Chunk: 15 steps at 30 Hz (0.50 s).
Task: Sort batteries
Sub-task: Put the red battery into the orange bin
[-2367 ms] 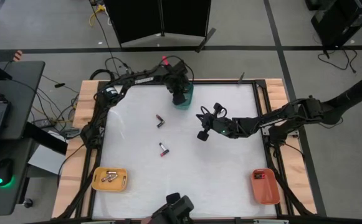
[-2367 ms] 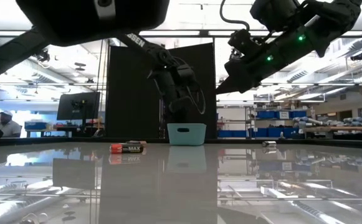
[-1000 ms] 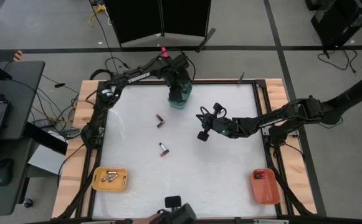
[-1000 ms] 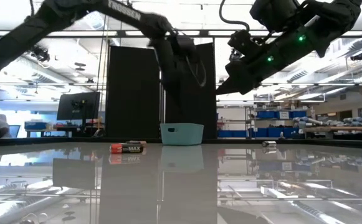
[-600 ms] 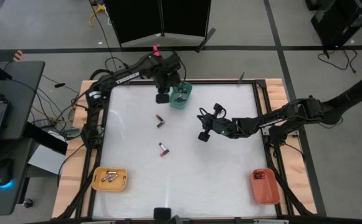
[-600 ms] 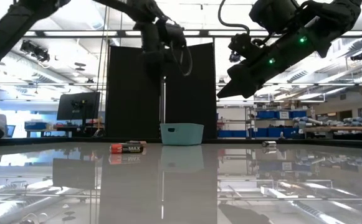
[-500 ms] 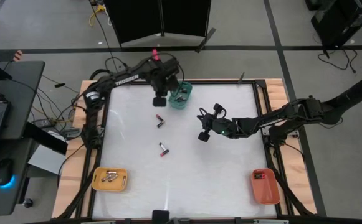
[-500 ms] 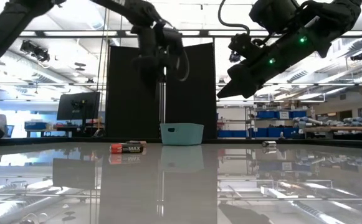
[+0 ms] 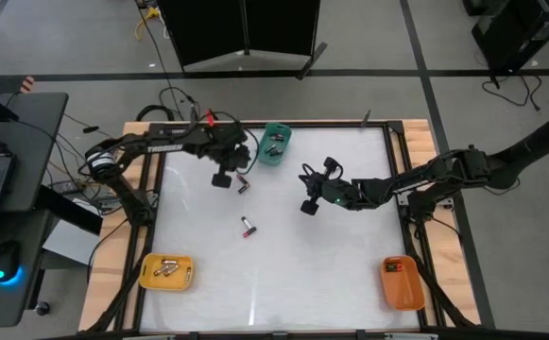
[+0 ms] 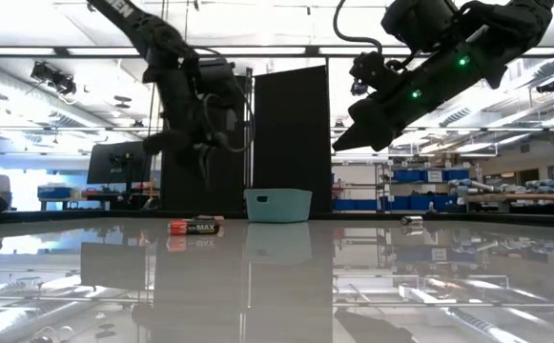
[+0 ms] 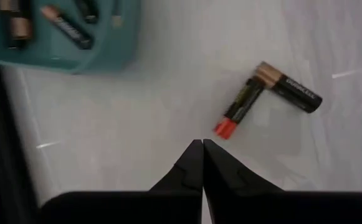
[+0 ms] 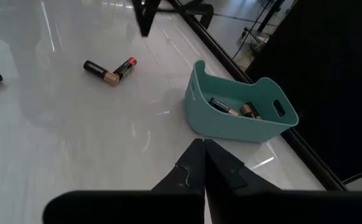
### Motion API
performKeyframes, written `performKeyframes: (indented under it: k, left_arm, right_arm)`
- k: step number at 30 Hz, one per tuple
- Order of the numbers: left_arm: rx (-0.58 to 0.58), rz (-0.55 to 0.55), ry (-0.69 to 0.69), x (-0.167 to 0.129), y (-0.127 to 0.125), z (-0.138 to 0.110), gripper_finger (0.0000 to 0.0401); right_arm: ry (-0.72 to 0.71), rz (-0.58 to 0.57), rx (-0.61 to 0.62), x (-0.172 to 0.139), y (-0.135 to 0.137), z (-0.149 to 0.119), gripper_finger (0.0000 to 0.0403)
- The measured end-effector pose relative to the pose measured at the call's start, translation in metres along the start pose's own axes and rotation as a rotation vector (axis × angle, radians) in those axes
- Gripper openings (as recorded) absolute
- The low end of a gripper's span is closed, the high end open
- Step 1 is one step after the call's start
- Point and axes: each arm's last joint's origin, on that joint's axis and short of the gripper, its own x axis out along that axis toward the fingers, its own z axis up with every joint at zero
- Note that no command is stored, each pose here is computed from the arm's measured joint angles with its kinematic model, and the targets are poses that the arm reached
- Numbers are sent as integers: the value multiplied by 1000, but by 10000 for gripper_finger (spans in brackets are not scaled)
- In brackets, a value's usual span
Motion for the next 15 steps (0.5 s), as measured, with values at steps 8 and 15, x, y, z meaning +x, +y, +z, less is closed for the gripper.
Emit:
performKeyframes:
  k: [8,15]
  left_arm:
    - [20,-49,24,22,-15,-2,38]
    - [32,-66,19,34,-18,2,108]
  right_arm:
    - [-15,46,11,0,1,2,21]
    - [-22,50,14,0,1,2,7]
